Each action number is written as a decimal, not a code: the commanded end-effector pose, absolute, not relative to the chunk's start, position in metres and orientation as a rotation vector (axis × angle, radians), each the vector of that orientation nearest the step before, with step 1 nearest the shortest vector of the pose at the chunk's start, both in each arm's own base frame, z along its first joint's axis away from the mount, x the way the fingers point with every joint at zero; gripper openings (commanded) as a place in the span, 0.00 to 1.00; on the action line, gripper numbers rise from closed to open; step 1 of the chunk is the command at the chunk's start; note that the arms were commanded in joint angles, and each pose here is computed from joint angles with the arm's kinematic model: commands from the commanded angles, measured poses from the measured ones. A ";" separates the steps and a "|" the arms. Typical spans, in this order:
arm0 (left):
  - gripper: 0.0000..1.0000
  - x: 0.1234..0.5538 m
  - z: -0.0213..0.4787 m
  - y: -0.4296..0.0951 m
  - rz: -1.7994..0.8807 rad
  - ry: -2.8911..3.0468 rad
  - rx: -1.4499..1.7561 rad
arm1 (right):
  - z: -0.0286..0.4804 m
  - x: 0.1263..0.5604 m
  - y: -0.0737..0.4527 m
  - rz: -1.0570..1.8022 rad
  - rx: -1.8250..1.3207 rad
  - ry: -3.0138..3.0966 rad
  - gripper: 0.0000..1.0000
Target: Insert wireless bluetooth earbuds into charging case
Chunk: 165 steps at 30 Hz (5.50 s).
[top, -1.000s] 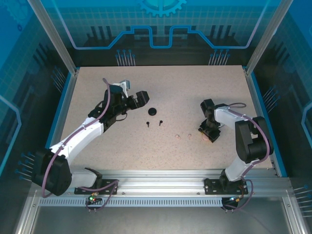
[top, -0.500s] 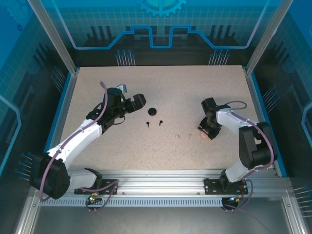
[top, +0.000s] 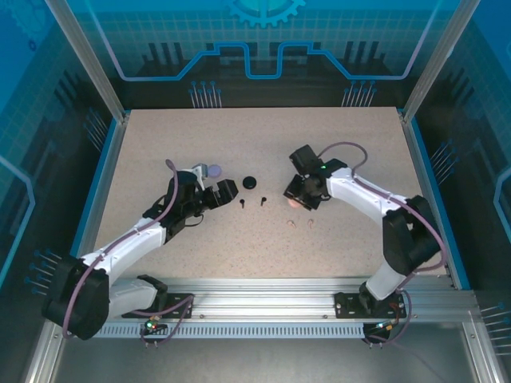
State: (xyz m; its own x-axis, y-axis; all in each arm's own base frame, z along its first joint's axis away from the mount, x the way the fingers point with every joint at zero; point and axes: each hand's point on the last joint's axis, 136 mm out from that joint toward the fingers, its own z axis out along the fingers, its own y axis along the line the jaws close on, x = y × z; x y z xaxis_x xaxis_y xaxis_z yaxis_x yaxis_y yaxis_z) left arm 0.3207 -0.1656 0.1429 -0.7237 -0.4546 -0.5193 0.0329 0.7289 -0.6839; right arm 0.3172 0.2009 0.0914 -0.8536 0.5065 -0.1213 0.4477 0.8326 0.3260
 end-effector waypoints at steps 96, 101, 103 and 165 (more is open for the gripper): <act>0.00 0.355 0.137 -0.251 -1.276 2.018 -0.165 | 0.189 0.385 0.249 0.764 0.884 2.559 0.73; 0.00 0.343 0.162 -0.256 -1.292 2.048 -0.041 | 0.185 0.374 0.223 0.777 0.655 2.568 0.73; 0.00 0.341 0.173 -0.259 -1.308 2.047 0.000 | 0.183 0.373 0.219 0.812 0.549 2.538 0.74; 0.00 0.318 0.239 -0.276 -1.582 1.993 0.401 | 0.223 0.325 0.250 1.265 -0.373 2.207 0.53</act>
State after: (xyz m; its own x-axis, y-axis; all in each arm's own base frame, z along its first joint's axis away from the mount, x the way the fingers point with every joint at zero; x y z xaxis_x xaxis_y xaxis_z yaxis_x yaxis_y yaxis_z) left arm 0.3218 -0.2725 0.2226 -0.8346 -0.1172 -0.5382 0.4869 0.2998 -0.8204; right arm 0.3332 0.2393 0.2038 -0.8128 0.0578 -0.5796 -0.4461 0.5780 0.6833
